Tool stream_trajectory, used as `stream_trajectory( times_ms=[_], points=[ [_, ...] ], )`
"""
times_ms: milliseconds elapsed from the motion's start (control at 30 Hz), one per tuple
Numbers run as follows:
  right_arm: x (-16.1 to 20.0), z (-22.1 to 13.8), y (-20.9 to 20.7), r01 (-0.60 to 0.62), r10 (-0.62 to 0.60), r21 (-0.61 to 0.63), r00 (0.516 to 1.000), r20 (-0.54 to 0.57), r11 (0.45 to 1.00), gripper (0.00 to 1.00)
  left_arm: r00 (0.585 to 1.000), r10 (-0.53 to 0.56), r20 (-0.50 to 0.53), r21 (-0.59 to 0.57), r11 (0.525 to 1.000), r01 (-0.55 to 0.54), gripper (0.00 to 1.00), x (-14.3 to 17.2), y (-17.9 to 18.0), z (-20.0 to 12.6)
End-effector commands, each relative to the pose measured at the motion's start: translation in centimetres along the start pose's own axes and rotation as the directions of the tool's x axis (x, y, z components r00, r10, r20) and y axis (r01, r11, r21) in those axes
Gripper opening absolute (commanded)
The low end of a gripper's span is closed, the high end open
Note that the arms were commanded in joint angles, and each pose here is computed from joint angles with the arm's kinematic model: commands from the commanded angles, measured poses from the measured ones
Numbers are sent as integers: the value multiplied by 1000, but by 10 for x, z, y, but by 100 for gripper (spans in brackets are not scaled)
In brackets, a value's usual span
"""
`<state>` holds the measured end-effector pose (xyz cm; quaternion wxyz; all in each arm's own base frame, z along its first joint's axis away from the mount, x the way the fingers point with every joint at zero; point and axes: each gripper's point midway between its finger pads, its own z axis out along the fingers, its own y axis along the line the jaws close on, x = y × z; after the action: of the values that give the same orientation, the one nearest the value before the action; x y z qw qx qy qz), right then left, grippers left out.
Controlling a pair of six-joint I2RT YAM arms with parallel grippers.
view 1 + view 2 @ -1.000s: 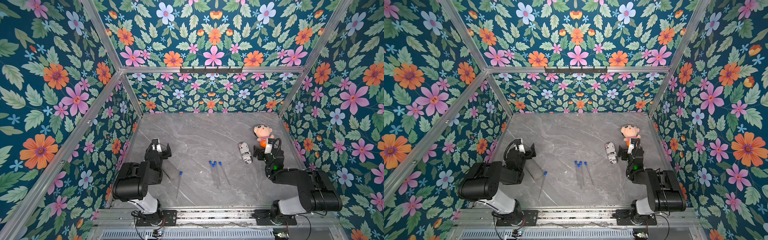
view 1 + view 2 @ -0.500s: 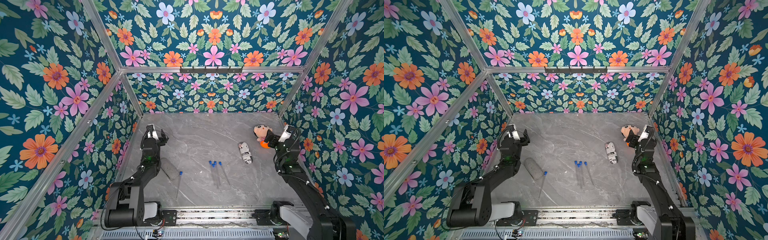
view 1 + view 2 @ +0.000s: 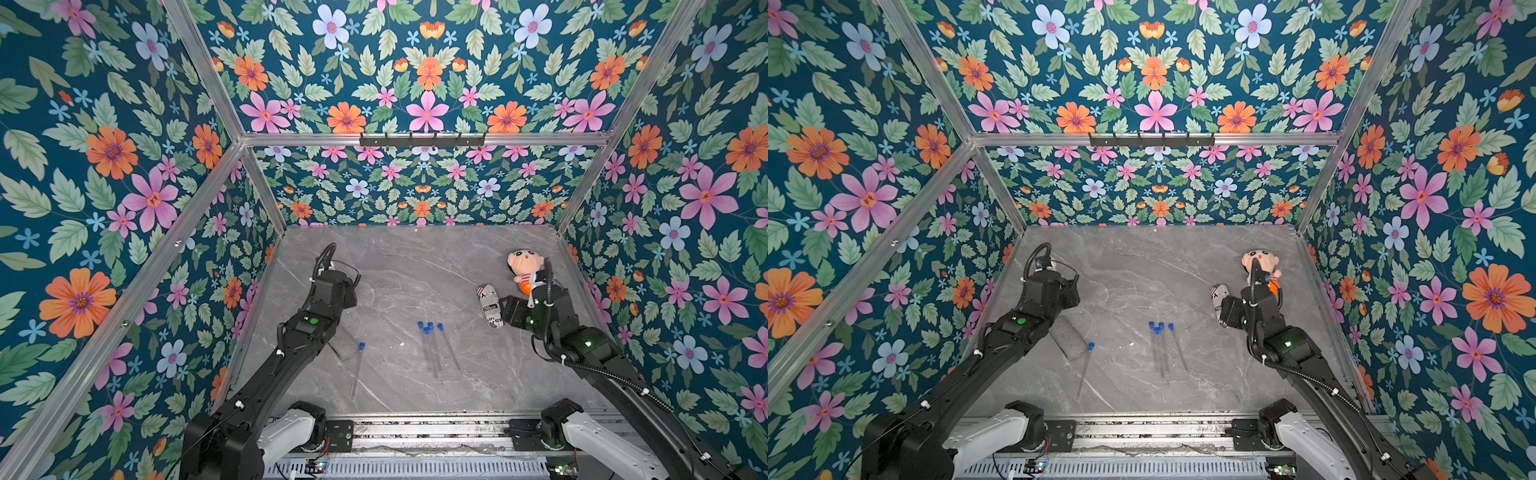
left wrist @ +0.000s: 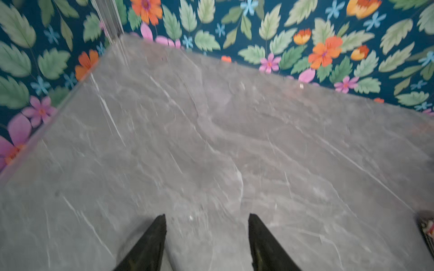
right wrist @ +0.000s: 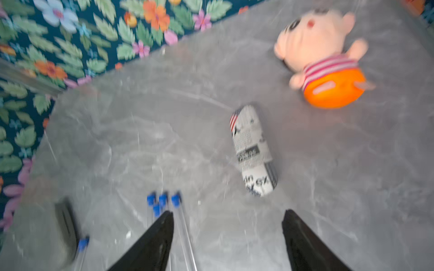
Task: Remove stoppers from test tubes
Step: Pick up the test tube at the center of the board.
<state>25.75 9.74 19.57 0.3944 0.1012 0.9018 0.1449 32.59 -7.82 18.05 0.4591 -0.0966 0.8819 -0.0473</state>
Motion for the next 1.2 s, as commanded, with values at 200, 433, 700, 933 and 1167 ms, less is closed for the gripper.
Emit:
stream_trajectory(
  times_ms=[200,433,700,933,1167],
  points=[
    [69,8,9,-80,72,-34,981,-182,996,64,965,-83,-249,-129,990,52,47,93,25,-21],
    [73,13,24,-78,57,-86,972,-227,993,63,908,-104,-406,-138,989,51,43,136,30,-33],
    [76,21,29,-72,46,-97,968,-248,993,60,866,-105,-490,-94,993,67,41,173,17,-37],
    [78,25,32,-75,46,-105,966,-255,992,60,843,-115,-526,-87,993,81,36,198,14,-37],
    [78,25,32,-68,40,-105,966,-254,992,60,823,-110,-557,-118,992,52,36,215,19,-33]
  ],
)
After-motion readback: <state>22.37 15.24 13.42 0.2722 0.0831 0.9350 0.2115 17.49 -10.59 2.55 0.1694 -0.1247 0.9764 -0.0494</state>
